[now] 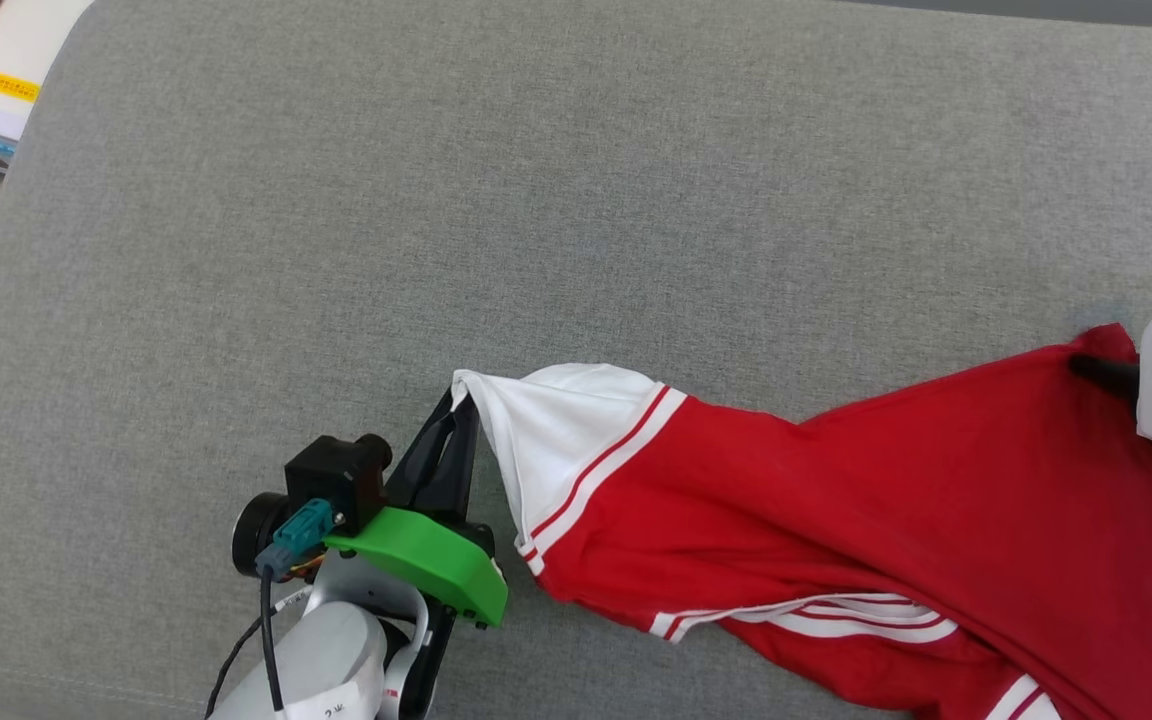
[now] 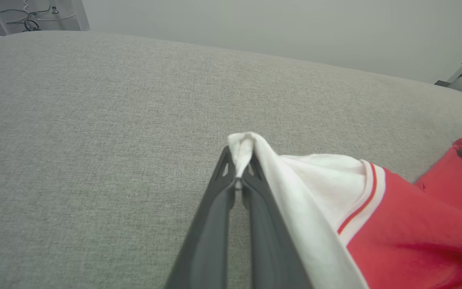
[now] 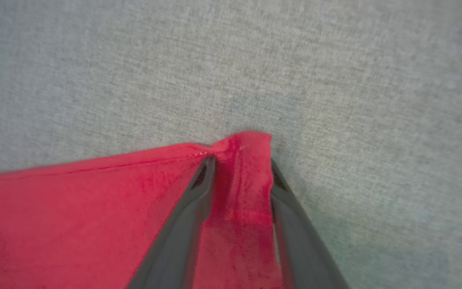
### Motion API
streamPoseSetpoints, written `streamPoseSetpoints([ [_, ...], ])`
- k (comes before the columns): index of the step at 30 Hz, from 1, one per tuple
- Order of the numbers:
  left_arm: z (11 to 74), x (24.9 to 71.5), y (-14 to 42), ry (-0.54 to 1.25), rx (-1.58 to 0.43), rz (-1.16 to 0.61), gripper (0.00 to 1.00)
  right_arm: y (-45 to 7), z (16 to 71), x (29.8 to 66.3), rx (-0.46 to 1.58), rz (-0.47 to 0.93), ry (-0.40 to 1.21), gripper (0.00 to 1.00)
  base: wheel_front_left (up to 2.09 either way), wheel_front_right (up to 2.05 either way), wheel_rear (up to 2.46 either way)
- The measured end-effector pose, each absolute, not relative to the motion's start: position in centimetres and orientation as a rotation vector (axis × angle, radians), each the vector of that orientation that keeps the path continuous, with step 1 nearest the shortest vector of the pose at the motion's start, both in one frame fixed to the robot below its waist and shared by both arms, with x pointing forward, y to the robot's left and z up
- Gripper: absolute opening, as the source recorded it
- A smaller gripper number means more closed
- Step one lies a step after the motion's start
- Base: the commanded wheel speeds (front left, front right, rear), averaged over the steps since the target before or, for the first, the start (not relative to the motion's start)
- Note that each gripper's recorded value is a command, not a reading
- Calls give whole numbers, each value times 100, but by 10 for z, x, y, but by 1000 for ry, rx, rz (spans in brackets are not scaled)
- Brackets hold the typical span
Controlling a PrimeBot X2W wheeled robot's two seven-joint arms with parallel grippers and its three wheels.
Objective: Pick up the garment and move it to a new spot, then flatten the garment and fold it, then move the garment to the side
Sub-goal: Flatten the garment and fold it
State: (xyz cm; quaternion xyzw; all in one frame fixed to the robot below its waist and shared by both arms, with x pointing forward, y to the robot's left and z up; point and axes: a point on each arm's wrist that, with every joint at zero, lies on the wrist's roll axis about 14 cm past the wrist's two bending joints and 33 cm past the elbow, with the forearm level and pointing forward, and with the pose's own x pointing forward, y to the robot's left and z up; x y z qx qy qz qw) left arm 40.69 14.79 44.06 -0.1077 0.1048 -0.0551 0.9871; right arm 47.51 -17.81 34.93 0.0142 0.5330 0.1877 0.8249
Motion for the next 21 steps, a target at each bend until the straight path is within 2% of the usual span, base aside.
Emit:
streamPoseSetpoints([
  [4, 444, 408, 148, 201, -216, -111, 0, -177, 354, 470, 35, 407, 1138, 0, 0, 0, 0],
  [9, 455, 409, 155, 170, -209, -105, 0, -177, 373, 476, 63, 401, 1053, 0, 0, 0, 0],
  [16, 488, 421, 175, 82, -162, -97, 0, -202, 420, 500, -7, 323, 839, 0, 0, 0, 0],
  [21, 539, 451, 171, -39, -148, -169, 0, -210, 465, 519, -14, 272, 662, 0, 0, 0, 0],
])
